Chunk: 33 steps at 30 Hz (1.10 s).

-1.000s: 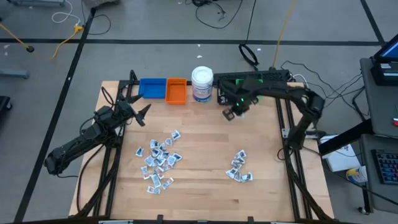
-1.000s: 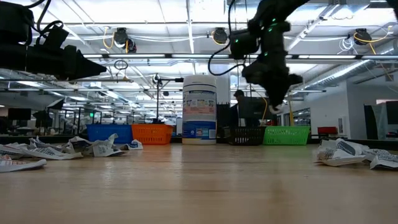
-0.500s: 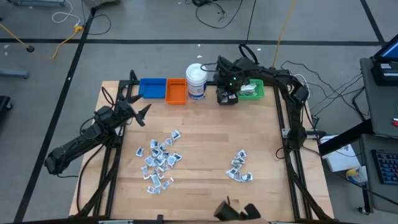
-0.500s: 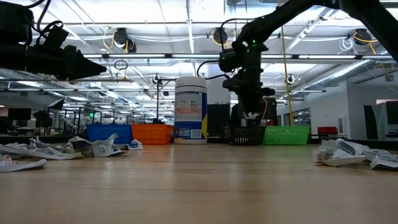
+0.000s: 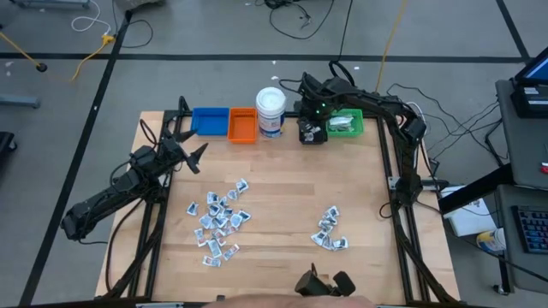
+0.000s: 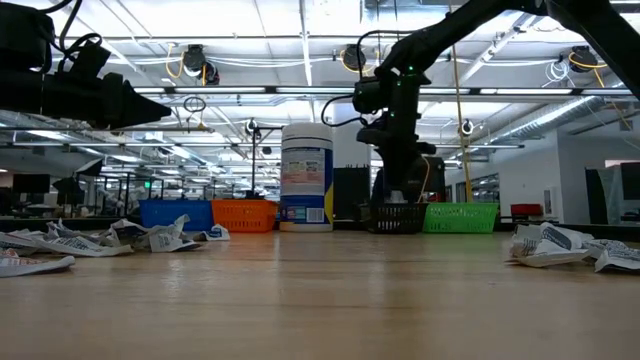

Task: Pick & Place First Aid Supplies
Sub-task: Put the towelette pack into the black bin

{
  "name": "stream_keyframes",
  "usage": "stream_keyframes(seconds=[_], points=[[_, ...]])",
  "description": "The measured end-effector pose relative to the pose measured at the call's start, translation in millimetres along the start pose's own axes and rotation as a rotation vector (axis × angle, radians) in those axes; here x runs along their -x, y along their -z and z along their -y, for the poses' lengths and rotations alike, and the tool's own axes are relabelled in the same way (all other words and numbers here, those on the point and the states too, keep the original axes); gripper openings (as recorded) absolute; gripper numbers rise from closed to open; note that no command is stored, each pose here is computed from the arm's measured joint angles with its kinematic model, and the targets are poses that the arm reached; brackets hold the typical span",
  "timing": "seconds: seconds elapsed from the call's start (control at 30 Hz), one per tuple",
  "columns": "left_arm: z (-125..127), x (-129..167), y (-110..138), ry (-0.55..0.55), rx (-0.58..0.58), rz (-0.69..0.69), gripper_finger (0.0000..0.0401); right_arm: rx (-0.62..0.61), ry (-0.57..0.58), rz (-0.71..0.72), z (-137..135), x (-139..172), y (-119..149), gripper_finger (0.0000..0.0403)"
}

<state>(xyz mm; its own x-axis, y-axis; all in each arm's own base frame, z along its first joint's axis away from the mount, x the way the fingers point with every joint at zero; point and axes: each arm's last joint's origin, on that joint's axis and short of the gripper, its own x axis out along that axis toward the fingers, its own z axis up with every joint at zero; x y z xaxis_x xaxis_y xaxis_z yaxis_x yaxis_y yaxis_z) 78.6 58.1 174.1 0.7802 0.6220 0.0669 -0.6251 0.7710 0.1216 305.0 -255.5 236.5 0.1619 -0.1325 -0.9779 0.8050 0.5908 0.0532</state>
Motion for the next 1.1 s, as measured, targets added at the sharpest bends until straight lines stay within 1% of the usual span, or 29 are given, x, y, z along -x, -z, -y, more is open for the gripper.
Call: stream_keyframes(seconds=[0.2, 0.33, 0.4, 0.57, 0.73, 0.93, 1.1], points=[[0.0, 0.0, 0.0, 0.000, 0.000, 0.000, 0.0310, 0.000, -0.001, -0.002, -0.7, -0.2, 0.4, 0.0143], [0.0, 0.0, 0.0, 0.000, 0.000, 0.000, 0.0310, 0.006, -0.003, -0.003, -3.8, -0.2, 1.3, 0.0165], [0.0, 0.0, 0.0, 0.000, 0.000, 0.000, 0.0310, 0.007, 0.000, -0.014, -6.8, 0.6, 3.4, 0.0167], [0.0, 0.0, -0.1, 0.000, 0.000, 0.000, 0.0310, -0.006, 0.004, -0.051, -21.0, 13.8, 16.7, 0.0161], [0.0, 0.0, 0.0, 0.000, 0.000, 0.000, 0.0310, -0.021, 0.011, -0.098, -44.0, 19.7, 32.1, 0.0152], [0.0, 0.0, 0.1, 0.000, 0.000, 0.000, 0.0310, -0.028, 0.028, -0.152, -72.6, 29.2, 54.6, 0.0150], [0.0, 0.0, -0.1, 0.000, 0.000, 0.000, 0.0310, -0.016, 0.017, -0.147, -91.8, 40.3, 83.9, 0.0150]])
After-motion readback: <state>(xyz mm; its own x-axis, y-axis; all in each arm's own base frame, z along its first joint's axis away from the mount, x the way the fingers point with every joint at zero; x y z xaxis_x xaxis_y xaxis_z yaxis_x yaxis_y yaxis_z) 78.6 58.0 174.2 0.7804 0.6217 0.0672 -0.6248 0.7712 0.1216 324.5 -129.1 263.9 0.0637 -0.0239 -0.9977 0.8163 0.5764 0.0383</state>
